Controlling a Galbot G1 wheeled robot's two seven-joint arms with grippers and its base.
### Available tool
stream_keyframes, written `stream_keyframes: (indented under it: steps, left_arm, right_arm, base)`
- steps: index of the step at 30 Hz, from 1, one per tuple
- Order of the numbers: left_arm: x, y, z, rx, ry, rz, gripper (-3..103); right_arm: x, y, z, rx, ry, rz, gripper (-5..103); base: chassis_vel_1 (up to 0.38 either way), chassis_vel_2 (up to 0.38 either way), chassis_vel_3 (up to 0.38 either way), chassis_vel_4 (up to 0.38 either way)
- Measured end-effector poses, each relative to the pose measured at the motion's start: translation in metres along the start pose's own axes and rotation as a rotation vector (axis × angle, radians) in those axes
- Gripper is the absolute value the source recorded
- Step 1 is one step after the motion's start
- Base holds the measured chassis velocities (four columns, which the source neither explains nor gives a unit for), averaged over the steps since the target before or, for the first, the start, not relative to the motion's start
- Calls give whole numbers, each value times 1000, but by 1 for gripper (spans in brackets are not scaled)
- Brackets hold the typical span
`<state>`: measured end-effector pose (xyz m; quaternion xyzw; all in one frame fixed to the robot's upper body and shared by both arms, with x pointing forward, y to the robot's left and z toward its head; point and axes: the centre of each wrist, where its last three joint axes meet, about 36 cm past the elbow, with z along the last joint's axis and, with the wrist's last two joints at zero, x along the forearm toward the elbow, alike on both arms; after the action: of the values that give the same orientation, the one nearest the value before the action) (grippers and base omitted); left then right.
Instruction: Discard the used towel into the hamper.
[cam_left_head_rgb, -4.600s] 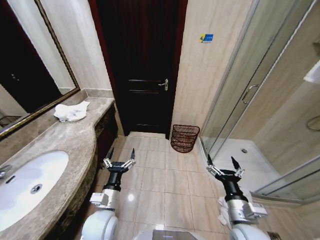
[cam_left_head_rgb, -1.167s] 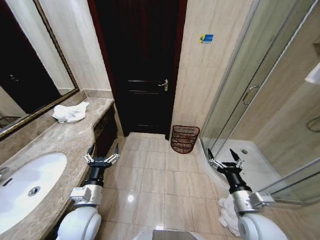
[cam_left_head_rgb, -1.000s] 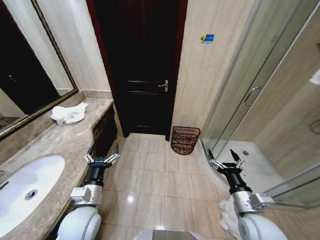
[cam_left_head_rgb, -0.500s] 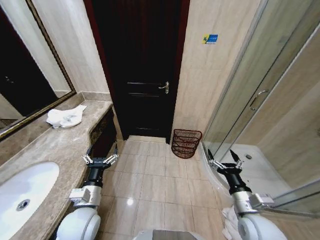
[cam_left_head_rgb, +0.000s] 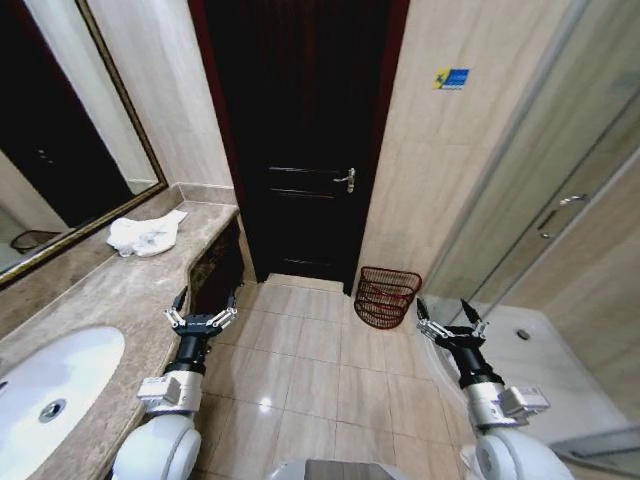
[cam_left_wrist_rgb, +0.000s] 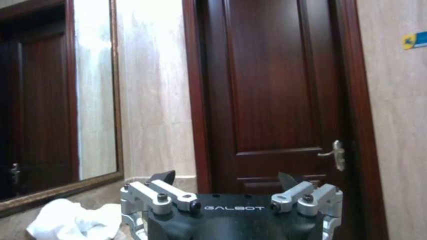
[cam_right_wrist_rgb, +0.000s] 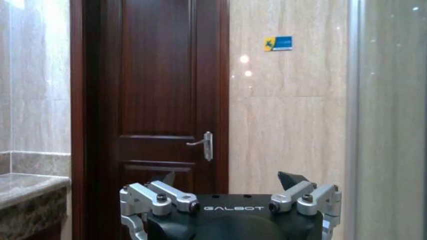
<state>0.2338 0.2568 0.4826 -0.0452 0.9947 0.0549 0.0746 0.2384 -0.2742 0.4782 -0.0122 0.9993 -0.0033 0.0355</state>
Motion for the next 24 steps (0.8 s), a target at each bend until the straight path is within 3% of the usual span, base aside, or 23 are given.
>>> stream_keyframes:
  steps: [24]
  left_arm:
    - [3, -3, 2, 11, -9, -17, 100]
  right_arm:
    - [3, 1, -1, 5, -9, -1, 100]
  base:
    - [-105, 135, 139, -116]
